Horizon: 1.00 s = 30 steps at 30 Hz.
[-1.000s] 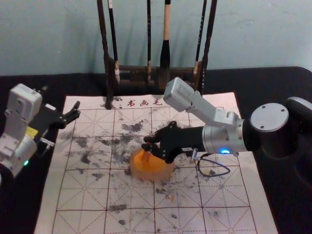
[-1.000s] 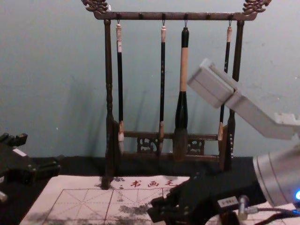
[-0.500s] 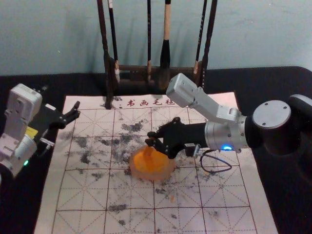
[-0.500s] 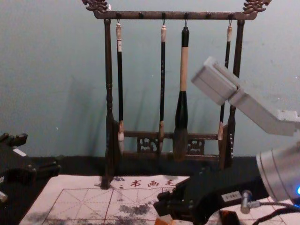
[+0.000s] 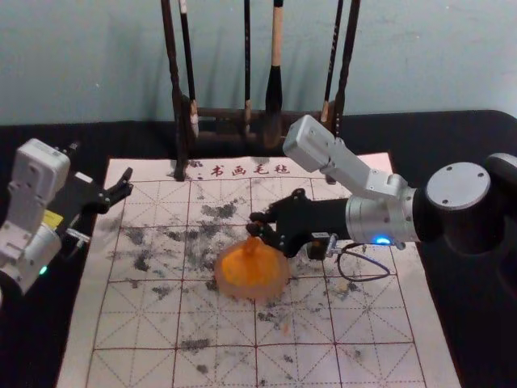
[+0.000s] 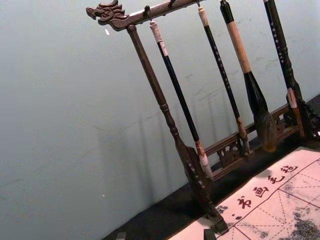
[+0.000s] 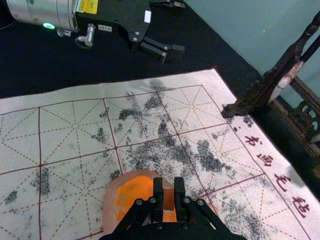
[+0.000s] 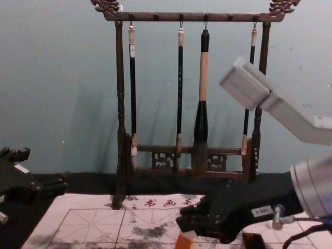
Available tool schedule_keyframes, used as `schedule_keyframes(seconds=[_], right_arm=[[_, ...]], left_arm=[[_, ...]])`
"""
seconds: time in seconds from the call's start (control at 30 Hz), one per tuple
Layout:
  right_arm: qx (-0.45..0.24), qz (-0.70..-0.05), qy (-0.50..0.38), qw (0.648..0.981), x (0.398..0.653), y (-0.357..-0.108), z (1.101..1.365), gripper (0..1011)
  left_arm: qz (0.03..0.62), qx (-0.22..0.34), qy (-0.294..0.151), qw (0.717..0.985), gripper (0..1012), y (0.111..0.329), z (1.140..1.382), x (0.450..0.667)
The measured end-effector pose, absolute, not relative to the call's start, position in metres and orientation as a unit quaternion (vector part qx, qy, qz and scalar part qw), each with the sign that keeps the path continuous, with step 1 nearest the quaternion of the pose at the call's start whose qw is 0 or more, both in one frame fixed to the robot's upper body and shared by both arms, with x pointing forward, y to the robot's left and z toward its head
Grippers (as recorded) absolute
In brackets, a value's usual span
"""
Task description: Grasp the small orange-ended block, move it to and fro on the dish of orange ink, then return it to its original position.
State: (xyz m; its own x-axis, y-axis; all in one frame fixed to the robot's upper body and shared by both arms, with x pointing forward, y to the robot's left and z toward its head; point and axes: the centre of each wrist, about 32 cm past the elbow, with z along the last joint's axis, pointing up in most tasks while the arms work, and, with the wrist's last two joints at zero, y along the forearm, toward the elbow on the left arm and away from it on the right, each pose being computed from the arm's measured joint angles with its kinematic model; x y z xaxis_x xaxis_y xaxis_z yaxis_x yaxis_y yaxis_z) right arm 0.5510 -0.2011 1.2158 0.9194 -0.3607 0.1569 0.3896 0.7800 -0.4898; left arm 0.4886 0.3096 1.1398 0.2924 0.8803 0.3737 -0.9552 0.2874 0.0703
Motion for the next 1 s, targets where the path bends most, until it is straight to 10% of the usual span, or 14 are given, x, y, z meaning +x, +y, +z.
schedule_keyframes(seconds=[1.0], right_arm=[[-0.270, -0.188, -0.032, 0.944, 0.535, -0.224, 1.215, 132]], left_arm=[[0.580, 0.142, -0.132, 0.791, 1001, 0.310, 1.140, 0.489]])
